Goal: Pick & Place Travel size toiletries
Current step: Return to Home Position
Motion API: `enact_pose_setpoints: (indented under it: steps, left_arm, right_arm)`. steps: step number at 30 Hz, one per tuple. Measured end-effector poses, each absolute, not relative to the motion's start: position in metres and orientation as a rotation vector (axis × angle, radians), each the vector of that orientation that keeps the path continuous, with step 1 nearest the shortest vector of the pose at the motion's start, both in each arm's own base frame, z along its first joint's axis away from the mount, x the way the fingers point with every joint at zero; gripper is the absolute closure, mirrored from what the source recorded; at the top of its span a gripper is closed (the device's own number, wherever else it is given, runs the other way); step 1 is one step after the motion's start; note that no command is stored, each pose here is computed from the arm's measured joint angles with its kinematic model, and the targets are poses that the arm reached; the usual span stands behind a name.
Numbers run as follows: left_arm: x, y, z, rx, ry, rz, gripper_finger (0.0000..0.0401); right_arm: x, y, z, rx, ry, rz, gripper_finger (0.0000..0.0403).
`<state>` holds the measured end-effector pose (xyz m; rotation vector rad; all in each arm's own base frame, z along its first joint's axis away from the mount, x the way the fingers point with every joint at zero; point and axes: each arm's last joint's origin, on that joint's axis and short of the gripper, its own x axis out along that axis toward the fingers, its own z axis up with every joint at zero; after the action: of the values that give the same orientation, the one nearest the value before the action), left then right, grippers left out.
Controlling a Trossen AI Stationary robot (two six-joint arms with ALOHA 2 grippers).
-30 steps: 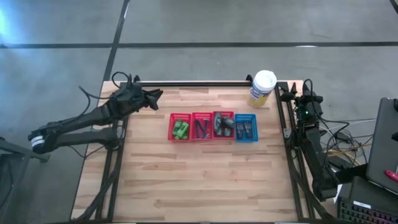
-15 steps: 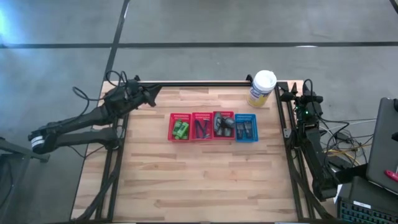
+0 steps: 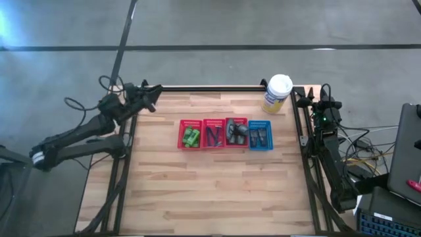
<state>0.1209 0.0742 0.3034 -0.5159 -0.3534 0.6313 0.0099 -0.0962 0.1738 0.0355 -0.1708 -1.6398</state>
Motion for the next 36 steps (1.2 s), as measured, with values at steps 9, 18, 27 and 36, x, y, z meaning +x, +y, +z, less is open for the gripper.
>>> enact_pose_setpoints:
  steps: [9,18,27,36]
  left_arm:
    - [0.069,0.072,0.293,-0.155,-0.367,0.573,0.0286]
    - [0.023,0.059,0.269,0.159,-0.486,0.977,0.0286]
    - [0.009,0.088,0.211,0.017,-0.355,1.405,0.0286]
    - [0.008,0.096,0.17,-0.196,-0.203,1.485,0.0286]
  right_arm:
    - [0.01,-0.096,0.174,0.036,-0.17,-1.639,0.0119]
    - [0.01,-0.096,0.174,0.035,-0.172,-1.638,0.0091]
    - [0.01,-0.096,0.174,0.035,-0.171,-1.641,0.0062]
    - [0.01,-0.096,0.174,0.035,-0.171,-1.645,0.0042]
